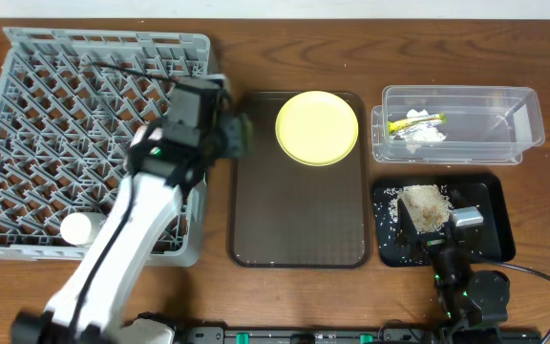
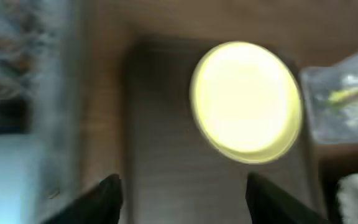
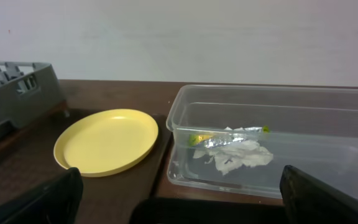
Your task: Sort waste into correct bins and load items into the dishwasher
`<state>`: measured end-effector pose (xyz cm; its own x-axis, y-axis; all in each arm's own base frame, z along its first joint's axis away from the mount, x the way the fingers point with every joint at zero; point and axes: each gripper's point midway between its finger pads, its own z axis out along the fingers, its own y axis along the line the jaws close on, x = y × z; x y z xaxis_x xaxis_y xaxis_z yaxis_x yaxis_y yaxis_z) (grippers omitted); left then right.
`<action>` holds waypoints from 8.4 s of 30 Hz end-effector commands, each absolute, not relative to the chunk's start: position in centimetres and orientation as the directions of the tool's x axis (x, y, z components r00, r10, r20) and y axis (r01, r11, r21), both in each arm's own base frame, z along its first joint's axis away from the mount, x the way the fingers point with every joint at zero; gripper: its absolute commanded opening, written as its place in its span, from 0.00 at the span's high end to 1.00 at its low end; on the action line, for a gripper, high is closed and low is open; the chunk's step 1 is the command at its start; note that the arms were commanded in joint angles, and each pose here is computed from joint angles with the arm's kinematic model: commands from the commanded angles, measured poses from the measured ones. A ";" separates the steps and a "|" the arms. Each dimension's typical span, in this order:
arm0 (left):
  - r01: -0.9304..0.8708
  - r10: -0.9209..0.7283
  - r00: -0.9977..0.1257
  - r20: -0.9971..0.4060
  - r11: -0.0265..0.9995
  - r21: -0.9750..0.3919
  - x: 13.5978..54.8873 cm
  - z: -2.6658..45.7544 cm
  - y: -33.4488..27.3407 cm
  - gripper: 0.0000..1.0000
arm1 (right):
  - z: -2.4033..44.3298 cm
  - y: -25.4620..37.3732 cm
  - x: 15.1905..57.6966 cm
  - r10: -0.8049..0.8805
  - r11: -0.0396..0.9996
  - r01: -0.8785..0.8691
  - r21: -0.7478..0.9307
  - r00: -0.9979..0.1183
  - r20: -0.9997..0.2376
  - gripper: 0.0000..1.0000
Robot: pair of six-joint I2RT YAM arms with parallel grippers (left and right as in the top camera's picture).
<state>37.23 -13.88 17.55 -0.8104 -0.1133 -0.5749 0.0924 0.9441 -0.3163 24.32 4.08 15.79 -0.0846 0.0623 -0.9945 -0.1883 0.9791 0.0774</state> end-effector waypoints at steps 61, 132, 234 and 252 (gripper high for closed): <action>0.006 -0.007 -1.000 -0.021 0.829 -0.559 33.4 -1.5 -22.4 0.92 | 15.7 3.9 24.3 0.058 0.981 -0.179 0.073 -0.087 -0.995 0.01; -0.527 -0.097 -0.765 -0.637 0.663 0.532 32.8 22.4 17.2 0.50 | 15.7 3.9 24.3 0.058 0.981 -0.180 0.073 -0.086 -0.995 0.01; -0.468 -0.323 -0.855 -0.405 0.818 0.335 34.4 8.8 14.1 0.62 | 15.7 3.9 24.3 0.058 0.981 -0.180 0.073 -0.087 -0.995 0.01; -0.433 -0.308 -0.880 -0.361 0.831 0.348 34.3 7.7 13.0 0.92 | 15.7 3.9 24.3 0.058 0.981 -0.179 0.073 -0.087 -0.995 0.01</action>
<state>34.95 12.88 7.09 -0.8748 -0.3168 -0.3667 -0.4371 0.8425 0.3149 24.32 4.08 15.79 -0.0846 0.0623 -0.9945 -0.1883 0.9791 0.0774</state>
